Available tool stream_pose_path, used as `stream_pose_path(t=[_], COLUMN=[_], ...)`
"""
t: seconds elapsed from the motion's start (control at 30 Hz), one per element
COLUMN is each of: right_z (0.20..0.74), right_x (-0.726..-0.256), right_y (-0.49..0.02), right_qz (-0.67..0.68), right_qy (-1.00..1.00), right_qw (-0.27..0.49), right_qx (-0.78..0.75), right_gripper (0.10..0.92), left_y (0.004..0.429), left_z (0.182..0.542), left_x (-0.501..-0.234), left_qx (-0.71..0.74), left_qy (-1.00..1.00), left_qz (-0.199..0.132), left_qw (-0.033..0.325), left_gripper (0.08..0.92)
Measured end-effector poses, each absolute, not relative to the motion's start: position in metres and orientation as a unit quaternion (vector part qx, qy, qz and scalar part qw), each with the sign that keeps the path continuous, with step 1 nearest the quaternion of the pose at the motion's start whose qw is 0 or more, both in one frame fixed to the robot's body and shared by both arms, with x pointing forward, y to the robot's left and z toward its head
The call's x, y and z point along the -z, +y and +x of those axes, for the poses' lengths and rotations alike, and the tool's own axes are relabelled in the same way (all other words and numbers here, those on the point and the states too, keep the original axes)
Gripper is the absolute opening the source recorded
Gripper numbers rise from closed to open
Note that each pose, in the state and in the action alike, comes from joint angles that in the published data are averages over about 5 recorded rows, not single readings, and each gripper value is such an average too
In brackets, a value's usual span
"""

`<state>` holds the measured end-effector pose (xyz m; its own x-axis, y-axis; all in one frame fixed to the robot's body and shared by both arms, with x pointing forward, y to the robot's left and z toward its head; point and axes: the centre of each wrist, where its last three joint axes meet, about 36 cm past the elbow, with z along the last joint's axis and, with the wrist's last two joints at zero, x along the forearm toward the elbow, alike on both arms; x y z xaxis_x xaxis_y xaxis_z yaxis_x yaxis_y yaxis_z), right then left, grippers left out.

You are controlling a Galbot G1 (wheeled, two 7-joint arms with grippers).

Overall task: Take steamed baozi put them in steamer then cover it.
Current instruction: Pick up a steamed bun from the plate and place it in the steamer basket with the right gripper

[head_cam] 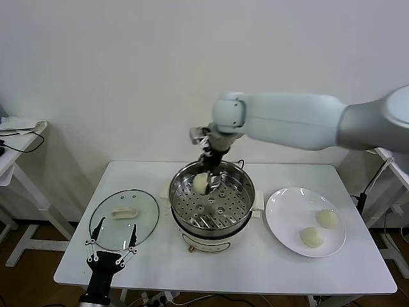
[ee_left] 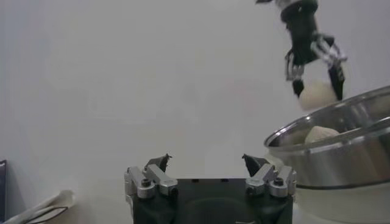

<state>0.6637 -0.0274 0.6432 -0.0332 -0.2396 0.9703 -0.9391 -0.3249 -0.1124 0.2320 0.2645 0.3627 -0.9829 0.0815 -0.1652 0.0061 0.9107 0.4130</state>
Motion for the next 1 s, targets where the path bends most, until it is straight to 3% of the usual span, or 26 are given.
stream_pose_path(t=[0.43, 0.6, 1.0], right_z=[0.654, 0.652, 0.649], right_x=[-0.599, -0.593, -0.623], right_y=[0.009, 0.011, -0.019], right_qz=[0.607, 0.605, 0.608], right_qy=[-0.486, -0.486, -0.490], right_qw=[0.321, 0.321, 0.306], right_qx=[-0.540, -0.543, -0.545], right_gripper=[0.718, 0.786, 0.823], left_y=[0.266, 0.267, 0.265], left_z=[0.231, 0.231, 0.230], left_x=[-0.362, -0.362, -0.362], left_qx=[-0.212, -0.212, -0.210], left_qy=[0.973, 0.973, 0.974], left_qz=[0.022, 0.020, 0.018], left_qw=[0.089, 0.089, 0.088], left_gripper=[0.823, 0.823, 0.823])
